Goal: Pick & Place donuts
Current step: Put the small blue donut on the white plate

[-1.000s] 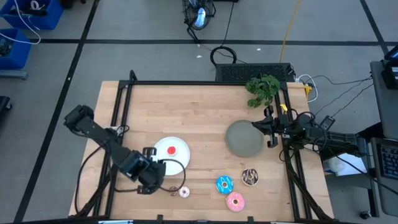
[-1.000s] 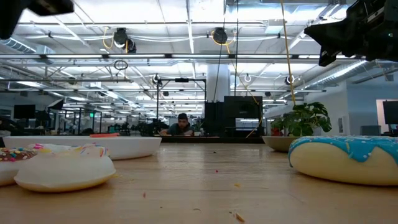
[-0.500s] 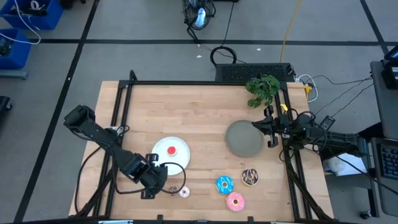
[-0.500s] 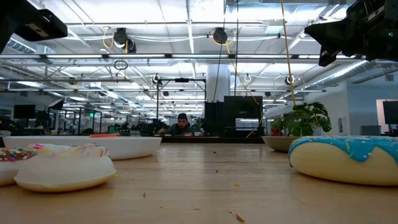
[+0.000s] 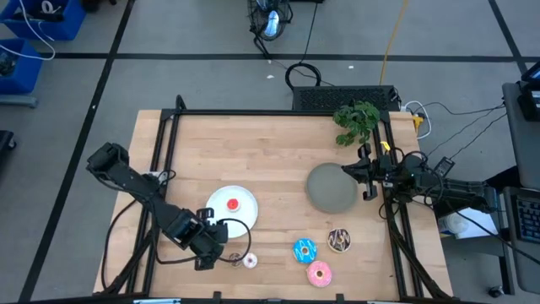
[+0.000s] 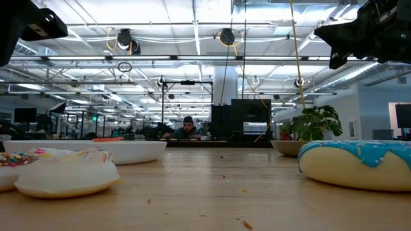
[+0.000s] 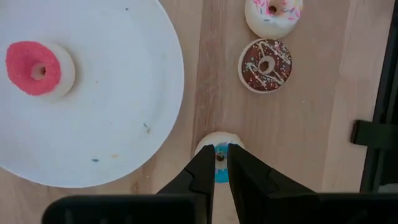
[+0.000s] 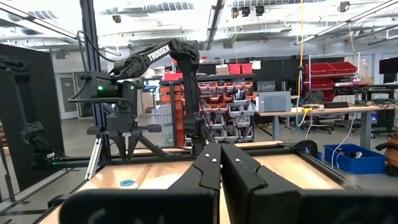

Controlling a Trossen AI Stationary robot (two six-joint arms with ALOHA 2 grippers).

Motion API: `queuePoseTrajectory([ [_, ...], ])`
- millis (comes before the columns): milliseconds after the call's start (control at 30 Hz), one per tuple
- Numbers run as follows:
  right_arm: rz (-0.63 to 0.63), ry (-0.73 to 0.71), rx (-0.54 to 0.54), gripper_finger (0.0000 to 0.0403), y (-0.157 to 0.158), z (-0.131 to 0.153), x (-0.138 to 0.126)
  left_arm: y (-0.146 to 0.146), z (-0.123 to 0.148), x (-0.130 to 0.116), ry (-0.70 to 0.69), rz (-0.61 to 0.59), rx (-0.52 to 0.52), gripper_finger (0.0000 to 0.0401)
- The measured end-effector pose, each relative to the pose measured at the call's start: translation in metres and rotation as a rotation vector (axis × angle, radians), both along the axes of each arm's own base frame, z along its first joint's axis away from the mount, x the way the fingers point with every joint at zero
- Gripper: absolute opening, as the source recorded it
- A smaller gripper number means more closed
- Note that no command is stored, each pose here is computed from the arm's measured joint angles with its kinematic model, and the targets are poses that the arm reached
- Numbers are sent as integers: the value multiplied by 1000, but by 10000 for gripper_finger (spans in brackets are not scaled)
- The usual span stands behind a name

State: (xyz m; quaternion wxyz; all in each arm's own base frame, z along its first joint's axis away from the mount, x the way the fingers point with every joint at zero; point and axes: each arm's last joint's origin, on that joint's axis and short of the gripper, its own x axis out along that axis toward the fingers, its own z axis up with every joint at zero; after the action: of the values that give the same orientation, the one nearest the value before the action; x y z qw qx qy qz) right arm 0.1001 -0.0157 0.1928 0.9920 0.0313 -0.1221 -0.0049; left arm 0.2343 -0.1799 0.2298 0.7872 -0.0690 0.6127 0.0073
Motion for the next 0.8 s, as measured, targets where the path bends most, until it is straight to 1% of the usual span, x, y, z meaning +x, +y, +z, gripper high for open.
queuePoseTrajectory([
  [133, 0, 0, 0, 0, 0, 0, 0, -4, 0, -4, -11, 31, 11, 47],
  [367, 0, 0, 0, 0, 0, 0, 0, -13, 0, -11, -17, 1, 19, 47],
  [433, 0, 0, 0, 0, 0, 0, 0, -14, 0, -12, -23, 8, 31, 53],
  [533, 0, 1, 0, 0, 0, 0, 0, -12, 0, -12, -29, 40, 48, 75],
  [600, 0, 2, 0, 0, 0, 0, 0, -11, 0, -12, -31, 42, 50, 96],
  [800, 0, 7, 1, 0, 0, -1, 0, -16, 0, -16, 1, 40, 10, 176],
])
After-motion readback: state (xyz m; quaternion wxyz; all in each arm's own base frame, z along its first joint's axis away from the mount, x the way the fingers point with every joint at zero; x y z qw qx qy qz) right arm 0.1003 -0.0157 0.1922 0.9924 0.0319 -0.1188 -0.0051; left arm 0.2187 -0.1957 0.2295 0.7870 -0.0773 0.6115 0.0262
